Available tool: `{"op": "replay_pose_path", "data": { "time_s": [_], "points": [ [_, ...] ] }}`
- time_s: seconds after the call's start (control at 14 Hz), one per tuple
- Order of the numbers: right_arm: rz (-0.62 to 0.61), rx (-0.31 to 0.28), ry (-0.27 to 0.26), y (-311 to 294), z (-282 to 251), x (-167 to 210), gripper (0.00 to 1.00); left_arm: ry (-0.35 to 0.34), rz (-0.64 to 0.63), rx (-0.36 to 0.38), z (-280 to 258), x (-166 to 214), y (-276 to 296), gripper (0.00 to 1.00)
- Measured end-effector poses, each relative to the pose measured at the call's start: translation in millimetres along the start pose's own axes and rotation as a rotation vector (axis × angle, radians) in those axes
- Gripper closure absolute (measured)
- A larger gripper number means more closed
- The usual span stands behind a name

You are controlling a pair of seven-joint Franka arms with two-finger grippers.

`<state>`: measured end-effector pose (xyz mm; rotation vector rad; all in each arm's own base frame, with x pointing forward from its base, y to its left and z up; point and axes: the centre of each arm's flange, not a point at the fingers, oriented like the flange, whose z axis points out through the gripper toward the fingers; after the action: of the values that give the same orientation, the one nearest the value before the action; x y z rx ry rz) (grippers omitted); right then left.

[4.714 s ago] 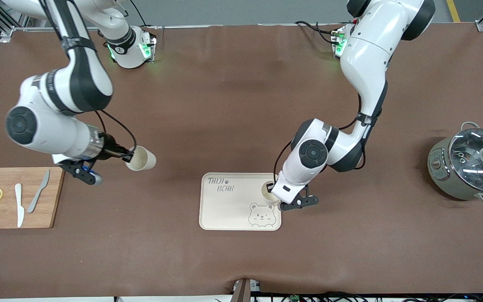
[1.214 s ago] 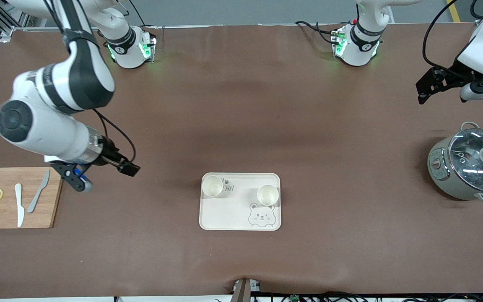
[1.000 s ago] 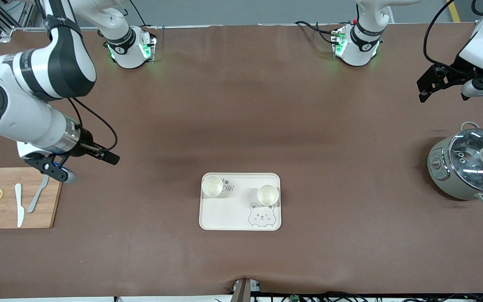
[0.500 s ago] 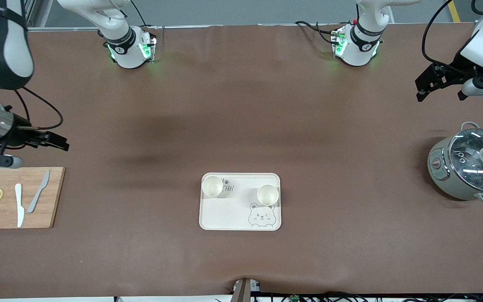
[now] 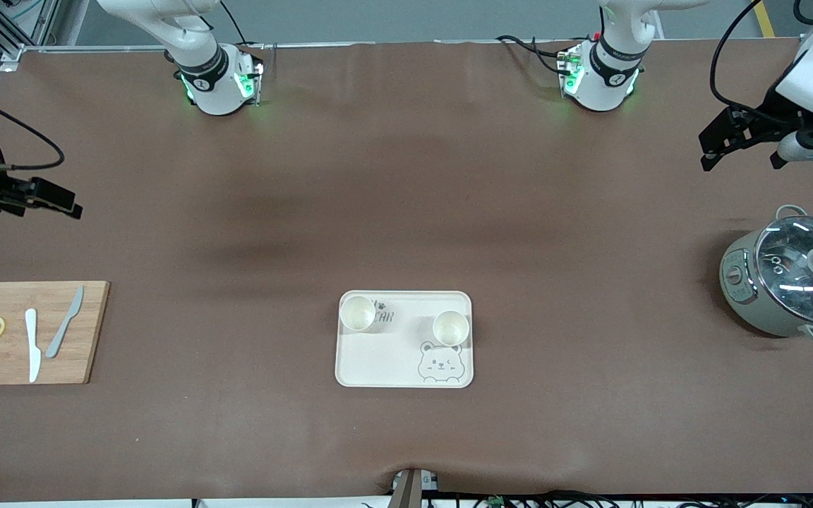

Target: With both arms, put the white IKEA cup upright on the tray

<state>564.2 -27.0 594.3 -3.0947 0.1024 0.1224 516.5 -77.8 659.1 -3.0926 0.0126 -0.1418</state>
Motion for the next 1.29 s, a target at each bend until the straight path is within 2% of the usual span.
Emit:
{"op": "replay_pose_path", "data": {
  "time_s": [0.21, 1.29],
  "points": [
    [-0.019, 0.005, 0.028, -1.5, -3.3, -10.2, 0.00, 0.000, -0.003, 0.000, 0.1, 0.3, -1.4, 0.00],
    [-0.064, -0.006, 0.034, -1.6, -8.4, -20.8, 0.00, 0.033, -0.044, -0.007, -7.8, 14.6, -23.9, 0.00]
  ]
}}
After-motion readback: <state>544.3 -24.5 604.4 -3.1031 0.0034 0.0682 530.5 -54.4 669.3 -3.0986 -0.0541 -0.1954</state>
